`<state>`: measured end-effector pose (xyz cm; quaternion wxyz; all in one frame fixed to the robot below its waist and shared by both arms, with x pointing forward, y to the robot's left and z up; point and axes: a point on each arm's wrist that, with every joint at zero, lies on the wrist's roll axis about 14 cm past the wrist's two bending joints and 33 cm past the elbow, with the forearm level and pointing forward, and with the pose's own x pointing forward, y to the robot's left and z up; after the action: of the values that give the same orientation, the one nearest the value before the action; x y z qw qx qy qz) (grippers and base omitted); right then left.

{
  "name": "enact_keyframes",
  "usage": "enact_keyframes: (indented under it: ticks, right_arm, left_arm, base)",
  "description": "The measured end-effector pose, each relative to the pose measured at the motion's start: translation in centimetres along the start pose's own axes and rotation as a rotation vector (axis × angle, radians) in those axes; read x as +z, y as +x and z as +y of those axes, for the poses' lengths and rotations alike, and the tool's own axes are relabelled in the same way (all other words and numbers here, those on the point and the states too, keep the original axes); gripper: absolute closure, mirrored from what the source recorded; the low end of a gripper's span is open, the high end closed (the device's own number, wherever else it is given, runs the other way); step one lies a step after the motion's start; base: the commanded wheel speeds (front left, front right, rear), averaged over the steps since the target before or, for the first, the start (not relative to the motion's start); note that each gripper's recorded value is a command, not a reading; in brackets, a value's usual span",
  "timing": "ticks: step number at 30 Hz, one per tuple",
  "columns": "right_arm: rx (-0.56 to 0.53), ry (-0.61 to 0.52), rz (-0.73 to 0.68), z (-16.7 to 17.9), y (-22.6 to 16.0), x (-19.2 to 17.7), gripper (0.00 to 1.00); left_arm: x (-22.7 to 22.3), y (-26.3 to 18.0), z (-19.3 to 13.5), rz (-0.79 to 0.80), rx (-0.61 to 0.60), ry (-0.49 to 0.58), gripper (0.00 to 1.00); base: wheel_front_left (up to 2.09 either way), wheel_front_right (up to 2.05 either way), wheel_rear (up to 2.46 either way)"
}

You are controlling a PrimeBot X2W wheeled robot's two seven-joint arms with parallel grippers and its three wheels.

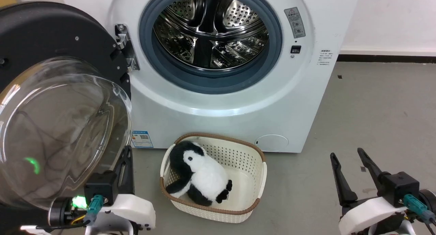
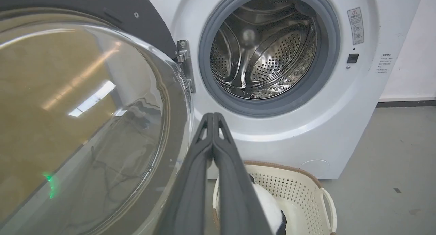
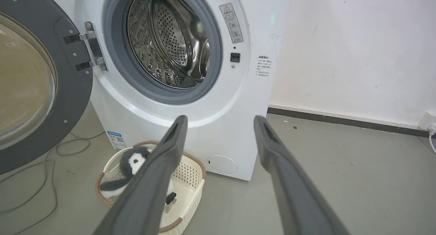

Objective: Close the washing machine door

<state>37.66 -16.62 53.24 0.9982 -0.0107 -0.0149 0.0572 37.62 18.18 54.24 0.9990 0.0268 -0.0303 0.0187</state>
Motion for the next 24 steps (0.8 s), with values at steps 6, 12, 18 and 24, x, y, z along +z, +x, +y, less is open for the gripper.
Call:
enact_keyframes:
  ticks: [6,12,18,24]
  right_arm:
    - [0.008,0.006,-0.011,0.2,0.4,0.1,0.00]
    - [0.020,0.019,-0.023,0.6,0.9,0.2,0.00]
    - [0.040,0.034,-0.029,1.2,1.7,0.1,0.00]
    - [0.067,0.040,-0.031,2.1,2.7,-0.2,0.00]
  left_arm:
    - [2.3,0.5,0.9,-0.079,0.017,0.022,1.00]
    - [5.3,1.1,2.3,-0.173,0.055,0.039,1.00]
    - [8.7,1.5,4.6,-0.277,0.108,0.060,1.00]
    - [11.8,1.5,7.5,-0.371,0.179,0.054,1.00]
  base:
    - [0.00,0.00,0.00]
    - [0.00,0.00,0.00]
    - [0.00,0.00,0.00]
    - [0.00,0.00,0.00]
